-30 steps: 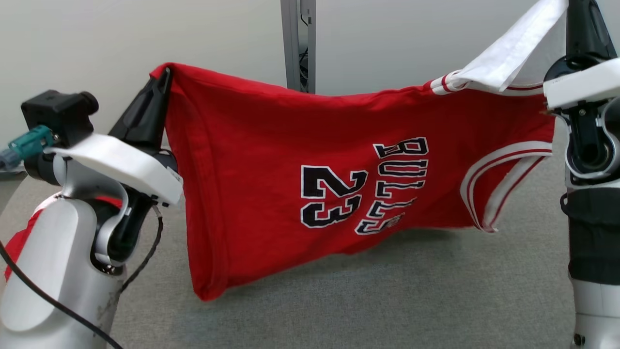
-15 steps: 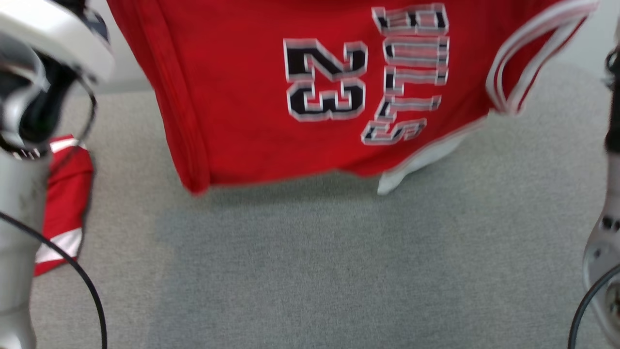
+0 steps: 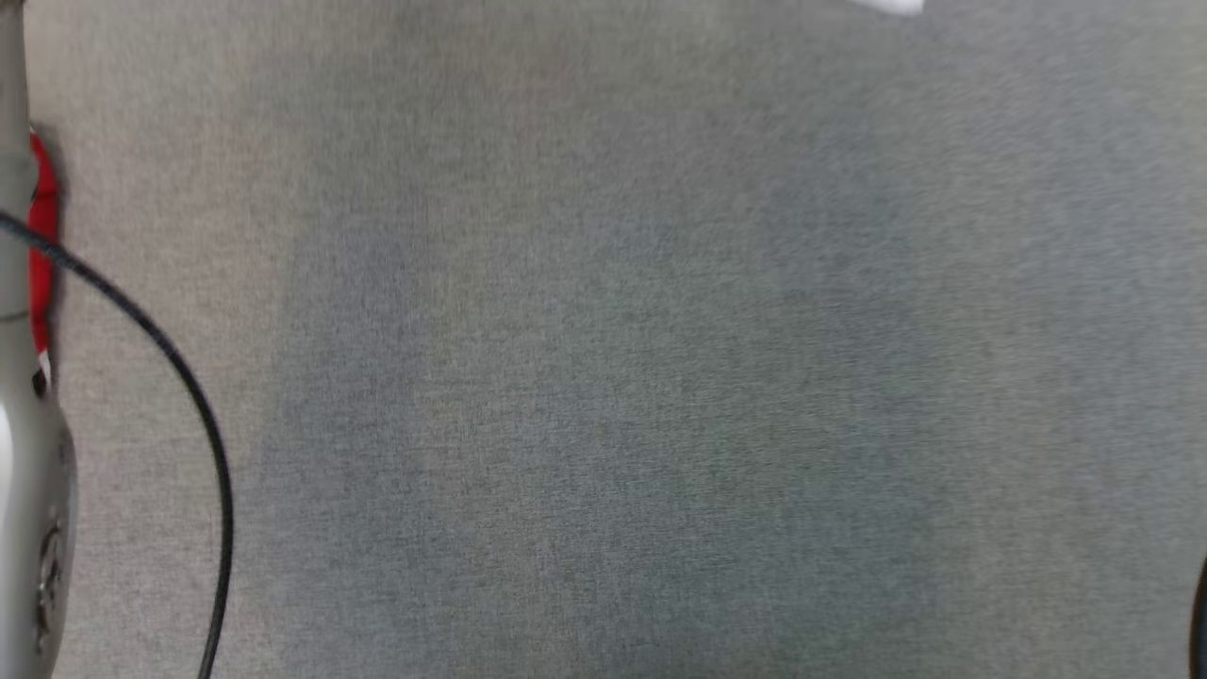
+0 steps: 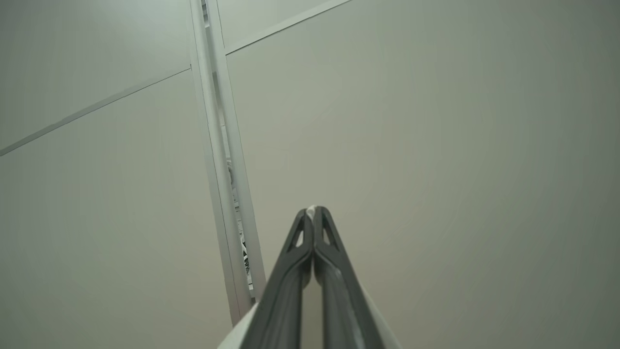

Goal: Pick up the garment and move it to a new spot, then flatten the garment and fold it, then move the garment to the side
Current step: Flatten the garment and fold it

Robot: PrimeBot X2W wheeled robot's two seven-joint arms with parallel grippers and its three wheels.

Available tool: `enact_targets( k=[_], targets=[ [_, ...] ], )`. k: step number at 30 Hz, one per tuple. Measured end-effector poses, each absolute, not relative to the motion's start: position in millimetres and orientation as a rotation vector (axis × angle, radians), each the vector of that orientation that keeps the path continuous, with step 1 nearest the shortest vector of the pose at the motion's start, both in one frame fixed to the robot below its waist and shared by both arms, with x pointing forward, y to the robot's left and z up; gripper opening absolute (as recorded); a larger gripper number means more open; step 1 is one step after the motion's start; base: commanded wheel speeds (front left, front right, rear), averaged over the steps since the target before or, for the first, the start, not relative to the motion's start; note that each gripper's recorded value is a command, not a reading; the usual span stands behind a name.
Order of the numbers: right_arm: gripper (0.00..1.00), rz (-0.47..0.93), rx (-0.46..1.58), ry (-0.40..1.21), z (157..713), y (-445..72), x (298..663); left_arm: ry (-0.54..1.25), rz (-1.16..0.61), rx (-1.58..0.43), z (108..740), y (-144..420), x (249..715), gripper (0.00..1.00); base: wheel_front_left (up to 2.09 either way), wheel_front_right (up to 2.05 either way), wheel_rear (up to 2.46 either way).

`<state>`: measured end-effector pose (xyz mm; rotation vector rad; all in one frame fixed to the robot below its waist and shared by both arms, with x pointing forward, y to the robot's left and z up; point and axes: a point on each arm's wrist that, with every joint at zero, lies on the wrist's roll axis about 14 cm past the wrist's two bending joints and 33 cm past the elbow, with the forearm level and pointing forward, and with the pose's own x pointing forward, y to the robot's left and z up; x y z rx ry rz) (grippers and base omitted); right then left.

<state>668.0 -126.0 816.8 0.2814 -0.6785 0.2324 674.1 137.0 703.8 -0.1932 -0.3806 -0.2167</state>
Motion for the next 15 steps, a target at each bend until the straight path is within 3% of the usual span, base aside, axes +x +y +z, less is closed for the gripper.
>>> enact_targets(
  k=[4, 6, 15],
  targets=[
    [0.00, 0.232, 0.297, -0.812, 833, -132, 664, -0.426, -0.205, -0.197, 692, 134, 689, 0.00, 0.00, 0.00, 0.00],
    [0.00, 0.228, 0.296, -0.814, 816, -132, 667, -0.410, -0.208, -0.182, 677, 133, 695, 0.00, 0.00, 0.00, 0.00],
    [0.00, 0.186, 0.361, -0.482, 656, -128, 695, -0.201, -0.236, -0.129, 577, 126, 696, 0.00, 0.00, 0.00, 0.00]
  ],
)
